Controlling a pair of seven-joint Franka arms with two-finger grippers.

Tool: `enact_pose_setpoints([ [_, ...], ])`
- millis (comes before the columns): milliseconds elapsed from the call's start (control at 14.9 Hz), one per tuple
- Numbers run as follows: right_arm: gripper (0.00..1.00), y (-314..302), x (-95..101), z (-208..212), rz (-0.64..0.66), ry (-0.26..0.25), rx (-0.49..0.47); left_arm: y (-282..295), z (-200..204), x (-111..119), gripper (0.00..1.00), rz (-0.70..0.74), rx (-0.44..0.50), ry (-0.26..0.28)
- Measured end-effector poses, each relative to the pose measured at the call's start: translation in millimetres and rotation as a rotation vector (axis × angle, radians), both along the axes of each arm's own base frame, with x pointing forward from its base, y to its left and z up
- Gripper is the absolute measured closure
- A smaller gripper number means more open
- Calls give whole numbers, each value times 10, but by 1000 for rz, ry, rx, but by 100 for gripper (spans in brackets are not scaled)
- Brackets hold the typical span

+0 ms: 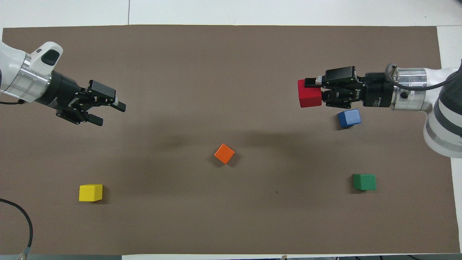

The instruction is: Transfer red block to right arm and stack on blue block

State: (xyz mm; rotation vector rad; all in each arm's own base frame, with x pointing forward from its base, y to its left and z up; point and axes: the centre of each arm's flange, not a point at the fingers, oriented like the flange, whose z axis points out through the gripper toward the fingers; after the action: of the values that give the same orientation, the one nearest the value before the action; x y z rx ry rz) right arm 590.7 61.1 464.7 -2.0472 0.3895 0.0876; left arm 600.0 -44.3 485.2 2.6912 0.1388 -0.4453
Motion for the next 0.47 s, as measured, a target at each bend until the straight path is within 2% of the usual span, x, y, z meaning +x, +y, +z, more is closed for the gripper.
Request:
enact_pose_setpoints([
  [134,45,-75,9,67,26,38,-156,144,190,-50,0,-52,148,-51],
  [268,45,-133,1,150,52,53,-316,264,475,-145,0,-73,266,-103],
  [469,45,-234,-42,374,113,19,-567,384,899,-338,0,-86,388,-161],
])
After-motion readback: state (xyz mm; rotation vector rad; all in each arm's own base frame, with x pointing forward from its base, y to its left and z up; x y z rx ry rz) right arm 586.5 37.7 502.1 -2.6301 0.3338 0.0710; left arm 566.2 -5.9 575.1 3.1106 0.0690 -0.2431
